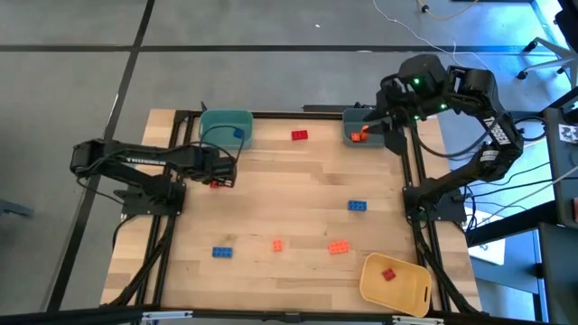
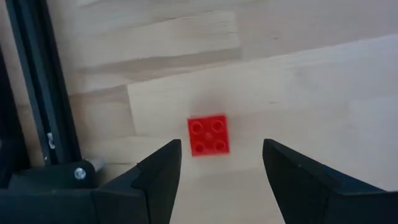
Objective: Sort & place blocks by color
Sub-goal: Put the red game piece into the yellow bin
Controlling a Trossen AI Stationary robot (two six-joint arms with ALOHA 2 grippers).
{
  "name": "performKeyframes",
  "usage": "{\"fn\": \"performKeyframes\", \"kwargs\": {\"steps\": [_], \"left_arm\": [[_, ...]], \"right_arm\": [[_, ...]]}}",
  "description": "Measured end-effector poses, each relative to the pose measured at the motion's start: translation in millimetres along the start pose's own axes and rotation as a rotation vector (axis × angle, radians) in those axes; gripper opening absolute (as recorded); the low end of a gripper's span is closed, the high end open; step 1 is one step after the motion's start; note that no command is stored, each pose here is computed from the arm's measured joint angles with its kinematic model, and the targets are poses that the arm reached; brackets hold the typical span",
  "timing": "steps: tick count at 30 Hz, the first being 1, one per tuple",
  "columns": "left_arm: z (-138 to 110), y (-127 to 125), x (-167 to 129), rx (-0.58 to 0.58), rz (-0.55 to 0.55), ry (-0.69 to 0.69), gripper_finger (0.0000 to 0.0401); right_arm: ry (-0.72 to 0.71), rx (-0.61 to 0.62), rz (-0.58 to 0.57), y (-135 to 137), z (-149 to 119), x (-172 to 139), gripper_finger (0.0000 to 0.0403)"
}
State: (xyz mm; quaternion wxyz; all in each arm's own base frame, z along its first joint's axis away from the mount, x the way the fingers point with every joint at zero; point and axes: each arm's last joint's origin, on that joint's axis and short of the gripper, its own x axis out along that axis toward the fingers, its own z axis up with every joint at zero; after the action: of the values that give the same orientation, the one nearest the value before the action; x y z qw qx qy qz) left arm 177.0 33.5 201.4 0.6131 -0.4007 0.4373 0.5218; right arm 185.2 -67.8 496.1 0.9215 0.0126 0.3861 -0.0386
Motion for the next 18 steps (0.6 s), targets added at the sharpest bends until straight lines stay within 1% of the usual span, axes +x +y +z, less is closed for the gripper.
{"fn": "performKeyframes", "kwargs": {"steps": [7,18], "left_arm": [[-3.6,2.4,16.6,-0.046,-0.027,-0.009,0.0218],[-7.9,5.2,27.2,-0.037,-0.003,-0.011,0.0218]], "right_arm": [[0.003,0.003,0.001,-0.5,0.6,1.5,0.0152],[0.002,0.004,0.0,-0.4,0.6,1.3,0.0152]]}}
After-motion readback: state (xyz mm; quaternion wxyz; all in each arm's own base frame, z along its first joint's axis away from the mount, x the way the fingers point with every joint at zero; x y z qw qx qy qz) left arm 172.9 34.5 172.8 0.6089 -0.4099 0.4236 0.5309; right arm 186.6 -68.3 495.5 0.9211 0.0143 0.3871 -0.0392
